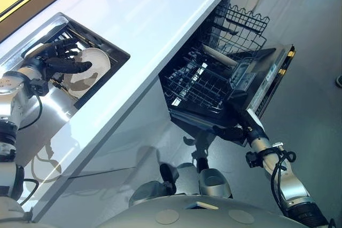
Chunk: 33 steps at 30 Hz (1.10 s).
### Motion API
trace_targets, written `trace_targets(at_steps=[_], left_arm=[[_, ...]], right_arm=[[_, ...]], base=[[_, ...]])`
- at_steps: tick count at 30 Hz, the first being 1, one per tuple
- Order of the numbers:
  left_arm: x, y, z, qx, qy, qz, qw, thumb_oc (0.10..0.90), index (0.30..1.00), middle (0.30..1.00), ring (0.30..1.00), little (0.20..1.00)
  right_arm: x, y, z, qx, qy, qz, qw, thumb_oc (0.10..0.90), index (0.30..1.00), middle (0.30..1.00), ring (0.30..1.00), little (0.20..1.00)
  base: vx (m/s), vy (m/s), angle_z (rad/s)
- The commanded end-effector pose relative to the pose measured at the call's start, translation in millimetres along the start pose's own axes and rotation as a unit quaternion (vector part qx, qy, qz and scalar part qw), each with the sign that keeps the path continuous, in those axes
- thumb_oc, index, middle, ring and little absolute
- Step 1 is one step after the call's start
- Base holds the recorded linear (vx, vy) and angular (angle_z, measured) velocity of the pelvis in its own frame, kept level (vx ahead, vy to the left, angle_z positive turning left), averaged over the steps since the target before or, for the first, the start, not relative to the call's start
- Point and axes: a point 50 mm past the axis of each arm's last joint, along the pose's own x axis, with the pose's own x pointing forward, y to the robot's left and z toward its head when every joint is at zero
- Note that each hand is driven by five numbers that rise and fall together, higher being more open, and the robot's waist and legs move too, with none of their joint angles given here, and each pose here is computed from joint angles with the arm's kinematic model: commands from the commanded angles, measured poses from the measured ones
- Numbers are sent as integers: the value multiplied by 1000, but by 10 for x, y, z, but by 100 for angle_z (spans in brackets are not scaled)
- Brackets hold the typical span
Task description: Pick up plates and place into dishwasher.
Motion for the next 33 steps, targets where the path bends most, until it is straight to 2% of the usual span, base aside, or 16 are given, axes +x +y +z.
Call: trace_targets(at_steps=[1,8,23,33], left_arm=[[-239,482,829,58,-160,114,979,800,900,900,900,900],[-322,628,876,87,-172,188,963,800,900,900,900,900],[-133,479,853,132,-140,193,962,800,900,900,900,900],[-67,495,783,150,-93,198,964,800,900,900,900,900]], right_arm=[[63,2,376,-4,-109,-8,994,800,900,900,900,900],[59,4,344,-4,-102,-8,995,800,900,900,900,900],[37,-30,309,-21,-96,5,995,800,900,900,900,900],[10,-103,307,-30,-97,0,995,800,900,900,900,900]], base=[[14,7,6],[6,4,2],[52,42,-3],[40,49,-12]])
